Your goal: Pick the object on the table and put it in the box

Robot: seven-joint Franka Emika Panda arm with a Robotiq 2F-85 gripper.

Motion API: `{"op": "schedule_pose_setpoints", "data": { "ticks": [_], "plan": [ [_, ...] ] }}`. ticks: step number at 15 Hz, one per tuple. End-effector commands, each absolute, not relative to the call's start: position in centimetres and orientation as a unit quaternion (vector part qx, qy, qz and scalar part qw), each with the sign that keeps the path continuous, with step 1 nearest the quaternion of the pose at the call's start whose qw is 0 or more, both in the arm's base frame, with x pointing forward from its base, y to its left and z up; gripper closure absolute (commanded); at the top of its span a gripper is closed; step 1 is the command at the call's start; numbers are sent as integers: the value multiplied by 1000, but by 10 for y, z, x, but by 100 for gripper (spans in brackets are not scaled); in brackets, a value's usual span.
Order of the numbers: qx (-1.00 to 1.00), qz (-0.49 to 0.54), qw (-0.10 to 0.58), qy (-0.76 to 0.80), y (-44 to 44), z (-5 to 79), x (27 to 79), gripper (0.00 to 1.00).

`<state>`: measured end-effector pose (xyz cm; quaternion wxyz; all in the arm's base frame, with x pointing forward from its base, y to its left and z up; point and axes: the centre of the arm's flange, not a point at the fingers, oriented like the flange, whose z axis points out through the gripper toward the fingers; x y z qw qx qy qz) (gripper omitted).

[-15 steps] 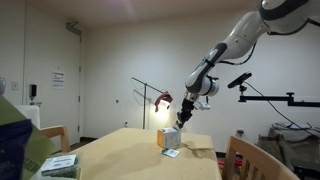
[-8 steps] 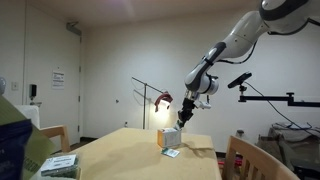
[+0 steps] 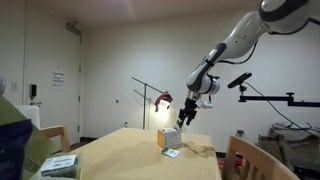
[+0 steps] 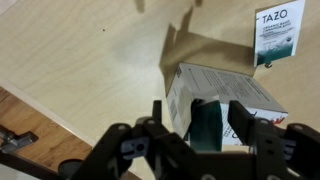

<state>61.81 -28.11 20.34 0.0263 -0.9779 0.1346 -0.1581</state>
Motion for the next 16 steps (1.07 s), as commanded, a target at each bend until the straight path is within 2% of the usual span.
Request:
{"op": "schedule_pose_setpoints", "data": {
  "ticks": [1, 5, 7, 16],
  "plan": [
    [-978, -167, 12, 121, -281, 213, 618, 1],
    [-973, -207, -5, 106, -278, 218, 622, 0],
    [-968, -230, -10, 99, -277, 222, 624, 28],
    [-961, -261, -4, 88, -263, 223, 638, 97]
  ]
}}
